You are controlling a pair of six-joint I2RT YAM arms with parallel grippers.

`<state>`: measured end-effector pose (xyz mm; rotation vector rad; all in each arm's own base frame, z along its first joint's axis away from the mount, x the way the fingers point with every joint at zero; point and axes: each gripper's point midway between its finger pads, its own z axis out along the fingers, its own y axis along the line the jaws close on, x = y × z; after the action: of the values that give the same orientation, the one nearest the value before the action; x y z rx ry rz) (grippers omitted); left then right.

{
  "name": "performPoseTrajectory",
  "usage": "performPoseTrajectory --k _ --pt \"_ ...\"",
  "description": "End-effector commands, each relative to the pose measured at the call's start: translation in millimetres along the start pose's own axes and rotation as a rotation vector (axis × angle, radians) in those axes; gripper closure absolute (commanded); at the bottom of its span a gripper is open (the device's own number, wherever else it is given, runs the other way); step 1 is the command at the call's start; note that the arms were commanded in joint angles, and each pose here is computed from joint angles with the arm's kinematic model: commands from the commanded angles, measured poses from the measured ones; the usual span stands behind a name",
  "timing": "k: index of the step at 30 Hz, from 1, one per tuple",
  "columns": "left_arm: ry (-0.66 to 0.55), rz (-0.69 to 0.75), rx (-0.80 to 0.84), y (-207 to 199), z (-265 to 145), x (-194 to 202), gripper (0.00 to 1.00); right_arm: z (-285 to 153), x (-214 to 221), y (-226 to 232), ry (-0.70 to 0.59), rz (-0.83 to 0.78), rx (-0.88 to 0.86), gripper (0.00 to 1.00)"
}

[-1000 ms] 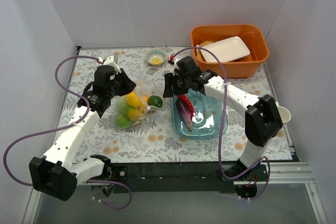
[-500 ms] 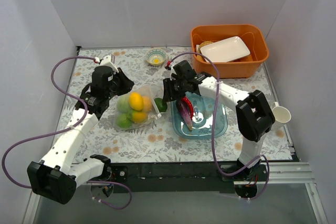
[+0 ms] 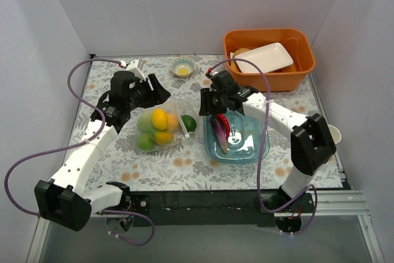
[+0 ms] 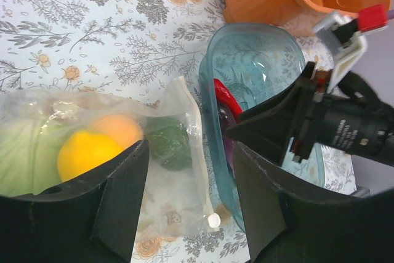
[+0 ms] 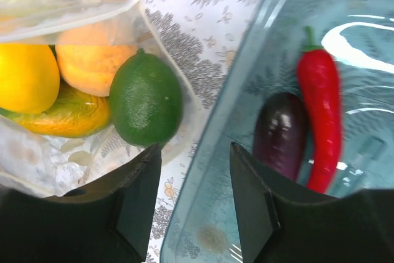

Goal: Place the food in the zip-top bag and seal the zipper
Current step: Place the fake fruit in the zipper food storage bag.

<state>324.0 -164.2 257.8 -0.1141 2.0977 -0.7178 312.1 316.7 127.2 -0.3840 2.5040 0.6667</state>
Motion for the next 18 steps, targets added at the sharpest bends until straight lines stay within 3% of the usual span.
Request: performPoseTrajectory --k 1,7,18 --pt "0.035 0.056 0.080 -27 -4 1 0.43 -43 -36 -21 -0.174 0.076 0.096 0.43" --pt "0.100 0.183 -0.050 -27 10 26 0.41 -69 -53 -26 -0.255 0.100 0.092 0.38" --pt "0.191 0.216 -0.227 3 28 45 0.41 -81 -52 -35 -0.275 0.121 0.103 0.36"
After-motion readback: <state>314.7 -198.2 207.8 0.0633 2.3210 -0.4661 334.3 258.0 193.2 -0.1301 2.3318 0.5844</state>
